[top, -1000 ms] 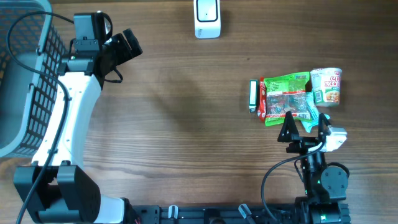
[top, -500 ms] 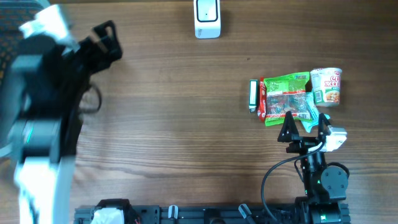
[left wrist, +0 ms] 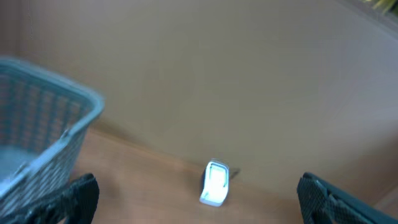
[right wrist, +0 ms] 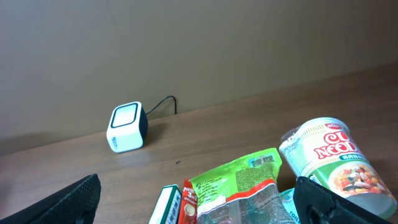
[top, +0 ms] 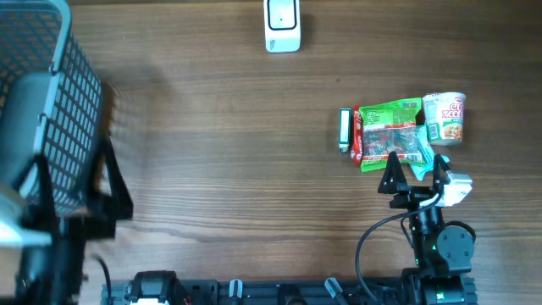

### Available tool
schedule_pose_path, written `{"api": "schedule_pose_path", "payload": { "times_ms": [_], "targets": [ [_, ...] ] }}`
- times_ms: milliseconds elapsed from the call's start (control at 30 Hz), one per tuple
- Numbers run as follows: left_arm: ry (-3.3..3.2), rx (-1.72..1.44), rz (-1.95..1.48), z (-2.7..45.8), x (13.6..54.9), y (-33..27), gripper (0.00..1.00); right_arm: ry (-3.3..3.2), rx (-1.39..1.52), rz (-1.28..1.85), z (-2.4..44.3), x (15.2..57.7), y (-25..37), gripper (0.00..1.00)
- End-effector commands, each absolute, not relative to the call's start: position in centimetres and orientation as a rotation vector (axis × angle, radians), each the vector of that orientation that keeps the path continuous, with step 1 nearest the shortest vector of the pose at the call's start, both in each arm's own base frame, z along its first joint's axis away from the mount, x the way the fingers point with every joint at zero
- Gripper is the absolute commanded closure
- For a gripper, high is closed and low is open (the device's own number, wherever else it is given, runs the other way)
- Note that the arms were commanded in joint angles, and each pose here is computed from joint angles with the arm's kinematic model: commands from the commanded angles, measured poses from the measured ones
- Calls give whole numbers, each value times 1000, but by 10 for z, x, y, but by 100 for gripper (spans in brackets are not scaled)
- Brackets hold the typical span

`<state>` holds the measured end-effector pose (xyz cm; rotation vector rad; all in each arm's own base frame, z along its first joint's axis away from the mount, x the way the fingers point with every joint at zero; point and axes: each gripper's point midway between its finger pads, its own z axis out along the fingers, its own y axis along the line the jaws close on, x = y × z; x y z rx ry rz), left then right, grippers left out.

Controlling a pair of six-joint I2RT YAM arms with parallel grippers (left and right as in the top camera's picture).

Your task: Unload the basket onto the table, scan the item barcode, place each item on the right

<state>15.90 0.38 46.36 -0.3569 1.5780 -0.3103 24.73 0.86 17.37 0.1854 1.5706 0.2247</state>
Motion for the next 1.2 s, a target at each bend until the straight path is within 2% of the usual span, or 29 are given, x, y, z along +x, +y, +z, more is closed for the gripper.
{"api": "schedule_pose_path", "payload": {
  "times_ms": [0,200,400,633,800,900,1167],
  "targets": [
    [1589,-388,-259,432,135,12,0,1556,183,239,177,247,10,0],
    [1589,-388,-259,380,120,12,0,1556,183,239,177,247,10,0],
    [1512,-363,-293,351,135,9,0,1556,183,239,177,247,10,0],
    [1295,-241,-384,366,162,-7,0,1556,184,239,177,247,10,0],
    [1048,-119,-440,396,164,-19,0,1556,183,239,177,247,10,0],
    [950,-48,-465,396,164,-28,0,1556,183,239,177,247,10,0],
    [1070,-52,-479,325,203,-32,0,1556,183,239,177,247,10,0]
  ]
}}
